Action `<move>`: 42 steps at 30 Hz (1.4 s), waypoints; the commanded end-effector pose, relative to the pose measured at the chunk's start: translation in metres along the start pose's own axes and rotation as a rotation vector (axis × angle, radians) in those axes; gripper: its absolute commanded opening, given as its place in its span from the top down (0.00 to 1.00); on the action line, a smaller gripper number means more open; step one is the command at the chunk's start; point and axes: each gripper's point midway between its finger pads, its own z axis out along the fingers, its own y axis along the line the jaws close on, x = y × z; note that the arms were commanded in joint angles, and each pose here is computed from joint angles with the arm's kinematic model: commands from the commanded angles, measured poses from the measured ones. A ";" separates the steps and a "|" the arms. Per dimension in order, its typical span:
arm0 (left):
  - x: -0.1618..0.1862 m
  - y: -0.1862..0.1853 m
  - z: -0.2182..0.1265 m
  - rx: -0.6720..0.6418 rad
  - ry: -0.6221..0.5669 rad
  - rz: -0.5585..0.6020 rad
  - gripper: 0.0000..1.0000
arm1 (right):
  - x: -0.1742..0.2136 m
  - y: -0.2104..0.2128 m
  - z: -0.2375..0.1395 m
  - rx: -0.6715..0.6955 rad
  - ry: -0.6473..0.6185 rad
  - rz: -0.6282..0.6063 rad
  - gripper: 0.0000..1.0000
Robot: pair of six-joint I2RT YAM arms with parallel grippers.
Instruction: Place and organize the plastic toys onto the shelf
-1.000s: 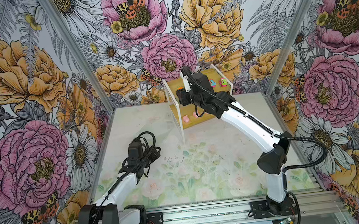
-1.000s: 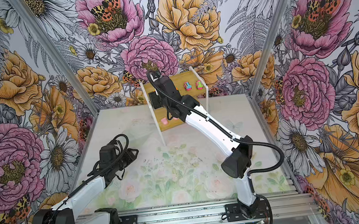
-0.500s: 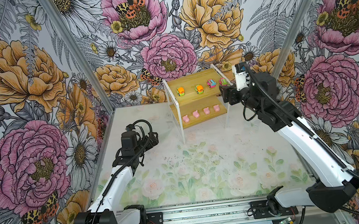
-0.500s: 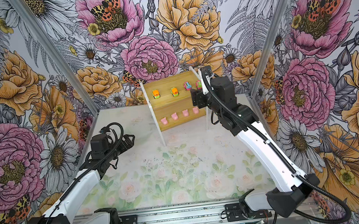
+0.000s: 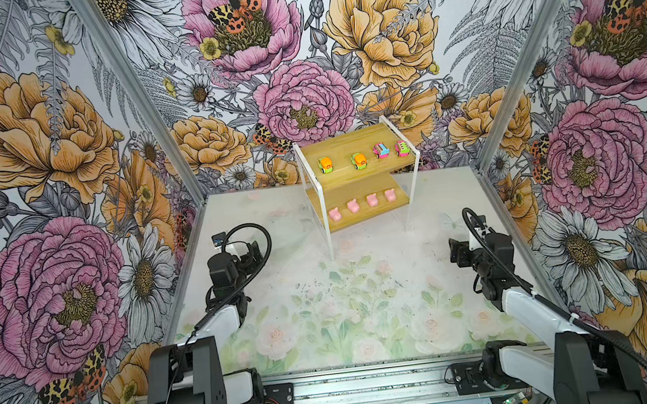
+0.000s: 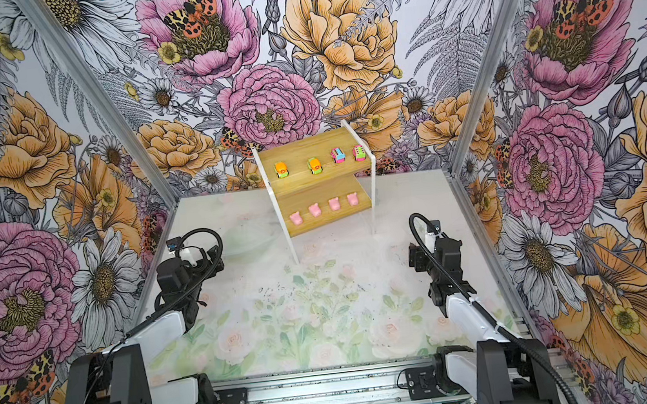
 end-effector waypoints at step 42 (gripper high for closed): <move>0.003 -0.020 0.017 0.034 -0.165 0.135 0.01 | -0.031 0.028 0.052 -0.099 -0.198 -0.032 0.00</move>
